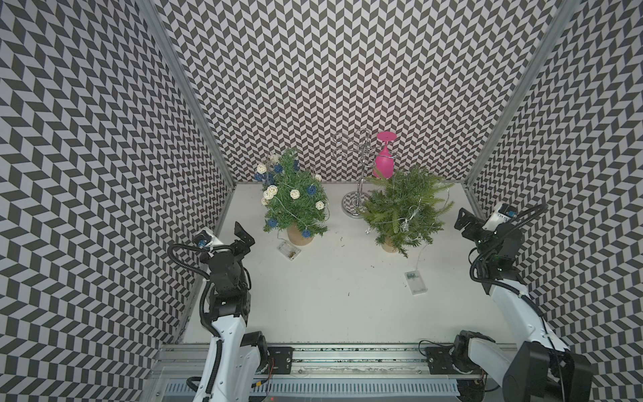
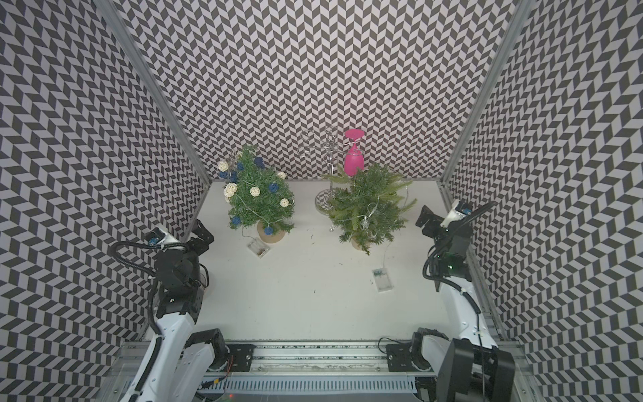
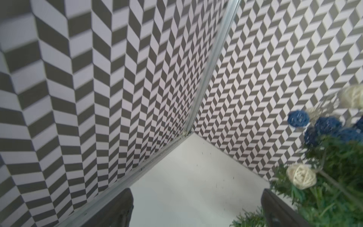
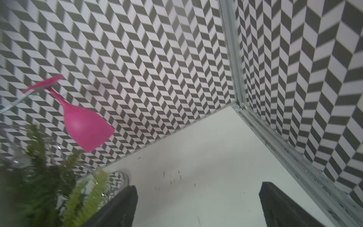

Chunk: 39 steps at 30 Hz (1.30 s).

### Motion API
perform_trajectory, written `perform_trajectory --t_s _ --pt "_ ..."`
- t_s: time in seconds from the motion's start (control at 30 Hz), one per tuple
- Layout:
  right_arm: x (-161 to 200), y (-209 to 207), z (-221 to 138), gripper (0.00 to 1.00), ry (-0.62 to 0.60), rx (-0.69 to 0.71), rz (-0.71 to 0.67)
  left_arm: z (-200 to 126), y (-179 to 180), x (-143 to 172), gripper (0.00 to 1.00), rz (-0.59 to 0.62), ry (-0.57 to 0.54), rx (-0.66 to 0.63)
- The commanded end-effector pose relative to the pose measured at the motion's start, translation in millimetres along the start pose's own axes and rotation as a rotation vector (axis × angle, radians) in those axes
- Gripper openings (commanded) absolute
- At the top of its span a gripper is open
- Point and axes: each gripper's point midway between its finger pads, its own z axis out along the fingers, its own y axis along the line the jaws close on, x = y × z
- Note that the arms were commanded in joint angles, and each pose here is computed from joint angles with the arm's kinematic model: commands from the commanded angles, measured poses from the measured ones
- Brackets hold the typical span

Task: Wrap string light around the christmas tree
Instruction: Reset both arms

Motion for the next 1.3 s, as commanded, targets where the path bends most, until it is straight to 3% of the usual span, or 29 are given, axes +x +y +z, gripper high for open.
perform_trajectory --t_s 0.0,0.2,0.27,0.4,0.57,0.9,0.93,1.03,1.13,1.2,1.27 --pt "-21.8 -1.1 -3.9 0.99 -0.175 0.024 -0.016 5.7 -17.2 4.0 0.99 0.069 -0.054 0.104" --pt "32.9 -6.4 10.6 0.99 -0.121 0.028 -0.042 5.3 -28.1 17.1 0.99 0.156 -0.106 0.192" --pt "42.6 0.8 13.3 0.99 -0.120 0.037 -0.096 15.6 -34.6 33.0 0.99 0.183 -0.050 0.228" --pt "46.3 20.4 7.7 0.99 -0.180 0.014 -0.195 25.7 -28.7 59.4 0.99 0.183 -0.006 0.219" --pt "56.6 27.3 7.6 0.99 -0.199 -0.029 -0.204 29.5 -39.0 81.9 0.99 0.215 0.013 0.261" --pt "76.4 34.4 15.6 0.99 -0.183 -0.052 -0.254 37.3 -41.8 90.9 0.99 0.179 0.010 0.258" --pt "80.3 37.1 15.2 0.99 -0.182 -0.059 -0.268 31.4 -44.2 86.4 0.99 0.191 -0.051 0.281" --pt "84.6 43.0 2.6 0.99 -0.256 -0.069 -0.307 29.1 -56.4 97.9 0.99 0.231 0.000 0.334" --pt "88.0 37.7 13.8 0.99 -0.198 -0.014 -0.292 34.4 -65.2 113.8 0.99 0.271 0.025 0.367" --pt "85.3 40.4 17.8 0.99 -0.189 -0.014 -0.293 38.3 -72.6 111.7 0.99 0.311 -0.017 0.335" --pt "83.3 39.9 15.5 0.99 -0.209 -0.016 -0.283 44.3 -72.3 124.5 0.99 0.329 0.066 0.302"
